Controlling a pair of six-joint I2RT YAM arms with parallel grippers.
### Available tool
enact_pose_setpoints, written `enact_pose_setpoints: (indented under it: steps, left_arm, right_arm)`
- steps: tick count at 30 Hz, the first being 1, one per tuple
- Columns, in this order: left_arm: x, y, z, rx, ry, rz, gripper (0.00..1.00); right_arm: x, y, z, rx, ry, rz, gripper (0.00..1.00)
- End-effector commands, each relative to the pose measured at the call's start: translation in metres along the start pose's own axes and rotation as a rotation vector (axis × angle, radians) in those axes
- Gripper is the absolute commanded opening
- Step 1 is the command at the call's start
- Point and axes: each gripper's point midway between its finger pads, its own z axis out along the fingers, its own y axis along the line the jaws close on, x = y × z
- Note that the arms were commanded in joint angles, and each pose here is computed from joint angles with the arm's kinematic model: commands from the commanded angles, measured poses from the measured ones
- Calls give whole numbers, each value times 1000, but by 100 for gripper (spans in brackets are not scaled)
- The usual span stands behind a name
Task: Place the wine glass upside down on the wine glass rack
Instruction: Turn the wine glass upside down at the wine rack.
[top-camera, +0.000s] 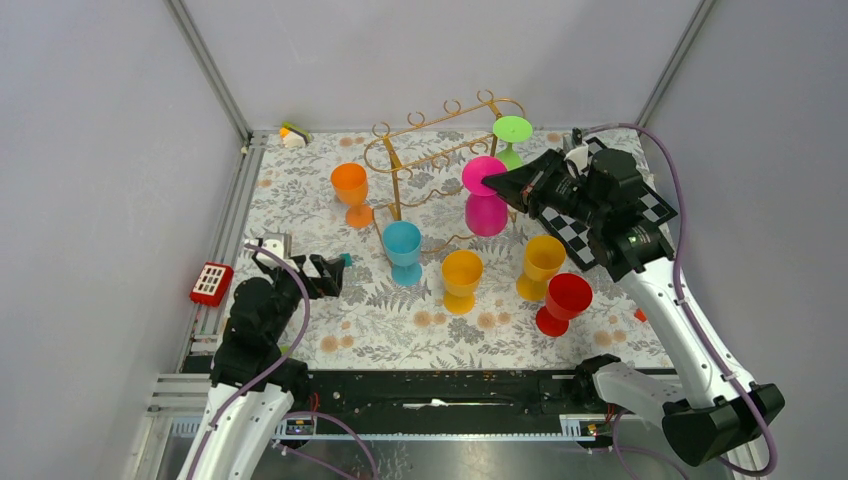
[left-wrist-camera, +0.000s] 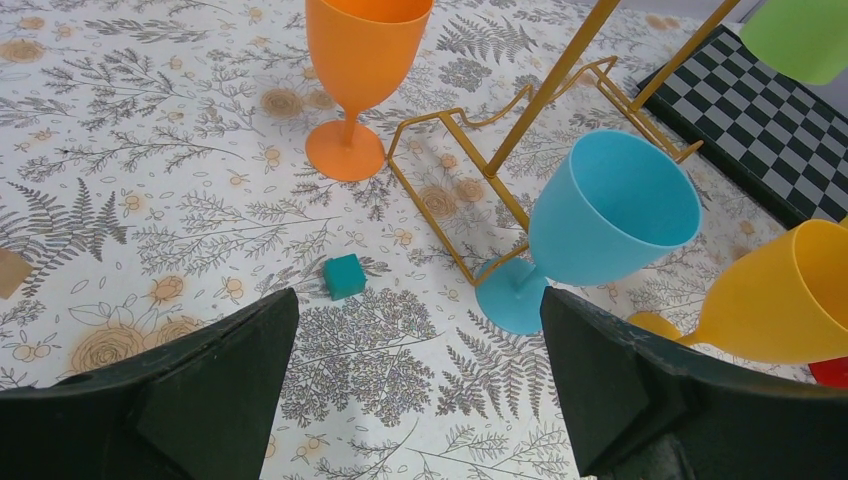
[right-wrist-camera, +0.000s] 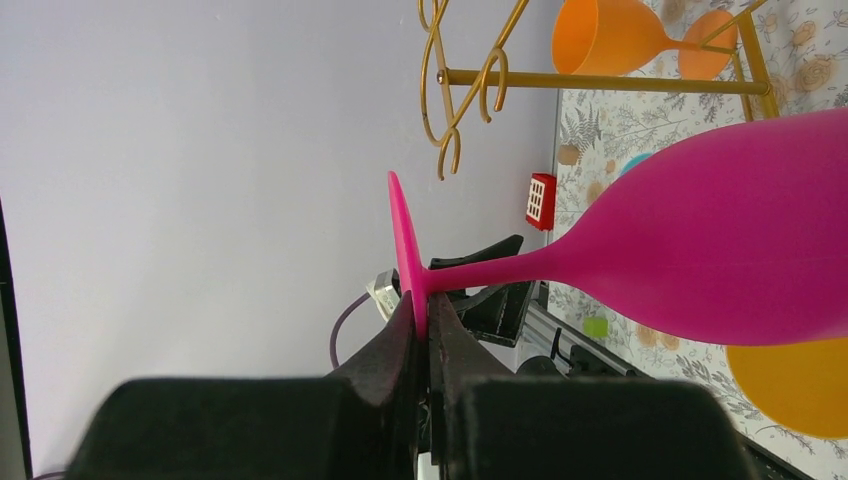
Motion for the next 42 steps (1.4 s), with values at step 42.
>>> enact_pose_setpoints:
  steps: [42]
  left_arm:
    - [-12,-8,4,40,-39,8,99]
  right_arm:
    - [-65,19,45,-91,-168,-7,0]
